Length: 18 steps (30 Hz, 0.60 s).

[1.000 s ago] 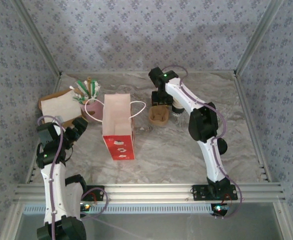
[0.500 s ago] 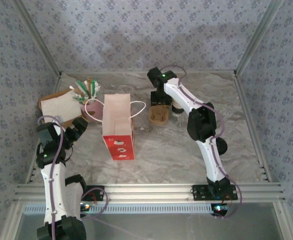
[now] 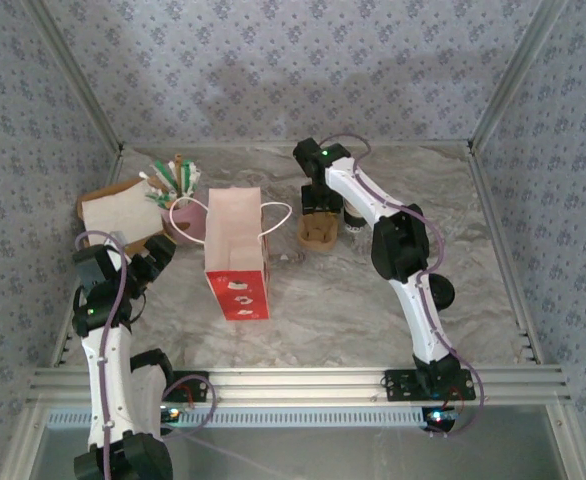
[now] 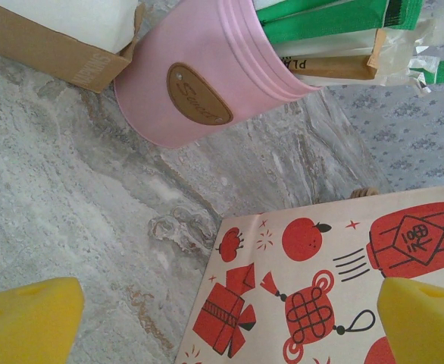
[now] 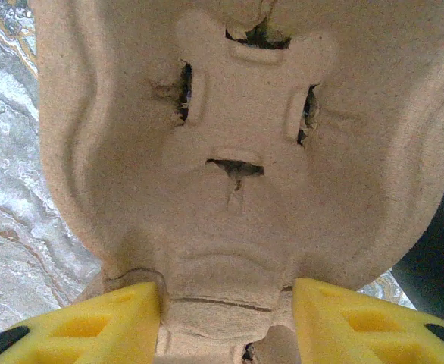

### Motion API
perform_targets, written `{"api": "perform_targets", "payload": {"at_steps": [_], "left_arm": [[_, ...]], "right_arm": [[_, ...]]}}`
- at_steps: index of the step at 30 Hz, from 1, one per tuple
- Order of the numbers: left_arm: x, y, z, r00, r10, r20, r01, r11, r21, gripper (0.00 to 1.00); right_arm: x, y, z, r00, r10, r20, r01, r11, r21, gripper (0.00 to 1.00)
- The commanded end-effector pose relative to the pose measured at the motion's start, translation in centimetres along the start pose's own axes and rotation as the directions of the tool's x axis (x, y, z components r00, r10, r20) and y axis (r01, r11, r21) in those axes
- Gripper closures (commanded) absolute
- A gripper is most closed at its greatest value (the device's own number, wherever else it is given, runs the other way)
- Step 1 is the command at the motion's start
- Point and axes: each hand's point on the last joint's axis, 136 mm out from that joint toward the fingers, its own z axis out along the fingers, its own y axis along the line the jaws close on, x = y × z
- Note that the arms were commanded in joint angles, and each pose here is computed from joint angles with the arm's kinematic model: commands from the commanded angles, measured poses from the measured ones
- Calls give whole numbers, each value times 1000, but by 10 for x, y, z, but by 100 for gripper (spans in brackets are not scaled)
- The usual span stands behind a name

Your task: Pack the takeout coffee

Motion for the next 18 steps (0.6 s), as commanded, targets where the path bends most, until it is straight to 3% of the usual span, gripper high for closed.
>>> {"api": "perform_targets", "payload": {"at_steps": [1, 18], "left_arm": [[-2, -5, 0, 1000, 29, 3, -29, 999, 31, 1], [-2, -5, 0, 1000, 31, 3, -31, 999, 33, 1]], "right_arm": [[3, 1, 0, 1000, 12, -12, -11, 1000, 22, 51], [2, 2, -12, 1000, 8, 2, -8, 1000, 17, 58]]}}
